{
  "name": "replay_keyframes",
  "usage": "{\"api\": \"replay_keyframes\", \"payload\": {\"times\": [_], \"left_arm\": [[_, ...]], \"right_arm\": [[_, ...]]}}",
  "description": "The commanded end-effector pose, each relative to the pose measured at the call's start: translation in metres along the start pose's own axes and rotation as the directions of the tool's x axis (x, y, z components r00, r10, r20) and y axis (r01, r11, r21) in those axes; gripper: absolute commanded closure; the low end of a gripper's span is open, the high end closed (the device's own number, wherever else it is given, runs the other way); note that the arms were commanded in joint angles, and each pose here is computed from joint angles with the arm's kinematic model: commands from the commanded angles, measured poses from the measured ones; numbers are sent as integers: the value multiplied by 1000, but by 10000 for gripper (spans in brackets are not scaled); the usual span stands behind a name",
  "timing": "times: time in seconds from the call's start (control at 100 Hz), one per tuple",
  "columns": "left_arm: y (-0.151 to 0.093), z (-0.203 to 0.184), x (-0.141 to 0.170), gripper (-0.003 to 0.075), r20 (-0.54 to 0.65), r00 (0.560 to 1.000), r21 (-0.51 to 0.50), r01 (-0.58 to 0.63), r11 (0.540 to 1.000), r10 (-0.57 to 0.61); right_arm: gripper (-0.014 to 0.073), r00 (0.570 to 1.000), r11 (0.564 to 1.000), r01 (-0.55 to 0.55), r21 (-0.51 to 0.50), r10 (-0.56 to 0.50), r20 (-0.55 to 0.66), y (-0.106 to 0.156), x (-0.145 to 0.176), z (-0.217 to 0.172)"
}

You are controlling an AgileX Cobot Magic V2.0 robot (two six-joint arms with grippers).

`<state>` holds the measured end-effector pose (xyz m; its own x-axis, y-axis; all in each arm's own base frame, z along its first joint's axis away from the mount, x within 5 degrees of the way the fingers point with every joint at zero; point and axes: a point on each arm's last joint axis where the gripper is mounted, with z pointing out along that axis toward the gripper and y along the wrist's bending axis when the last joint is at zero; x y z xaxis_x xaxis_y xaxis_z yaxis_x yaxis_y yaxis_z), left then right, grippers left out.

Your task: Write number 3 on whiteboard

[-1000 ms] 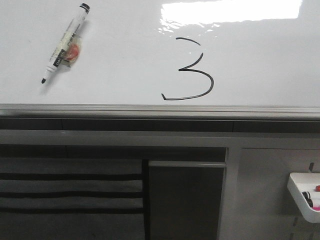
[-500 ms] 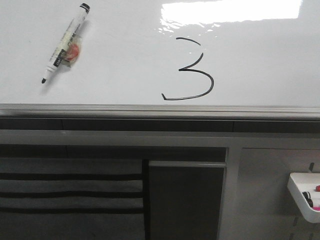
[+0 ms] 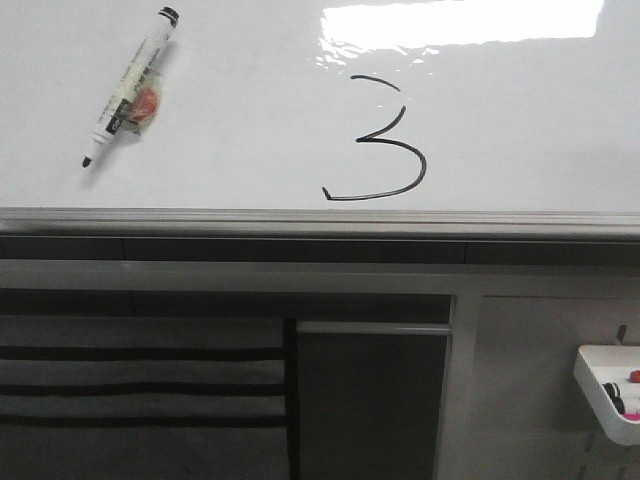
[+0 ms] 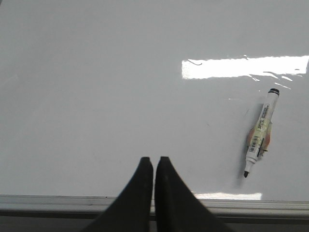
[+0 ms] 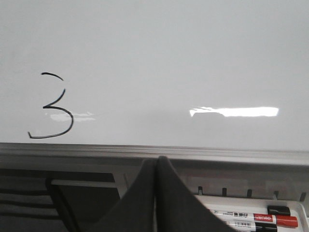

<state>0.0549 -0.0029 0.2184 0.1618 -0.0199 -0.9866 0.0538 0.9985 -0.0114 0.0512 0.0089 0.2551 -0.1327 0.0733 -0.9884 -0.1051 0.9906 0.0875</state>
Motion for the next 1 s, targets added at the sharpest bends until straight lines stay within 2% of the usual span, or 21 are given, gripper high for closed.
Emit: {"api": "replay_keyframes", "payload": {"times": [0.0,0.16,0.31,0.43,0.52,0.99], "left_arm": [[0,-3,-8,738,108,994,0,9,1000,-9],[0,-3,-8,738,108,994,0,9,1000,-9],[0,-3,-8,738,108,994,0,9,1000,-9],[0,-3,-8,738,108,994,0,9,1000,-9],[0,-3,-8,738,108,994,0,9,1000,-9],[0,-3,-8,738,108,994,0,9,1000,-9]], "right_arm": [[669,987,998,-43,36,37,154,-4,4,0],[669,971,992,-108,59,92,219,-11,37,5],[669,966,989,-130,70,110,234,-13,46,9],[669,967,989,-129,75,108,232,-14,50,10],[669,968,993,-91,81,69,240,-14,49,9],[669,950,993,-100,63,76,301,-13,44,8]]}}
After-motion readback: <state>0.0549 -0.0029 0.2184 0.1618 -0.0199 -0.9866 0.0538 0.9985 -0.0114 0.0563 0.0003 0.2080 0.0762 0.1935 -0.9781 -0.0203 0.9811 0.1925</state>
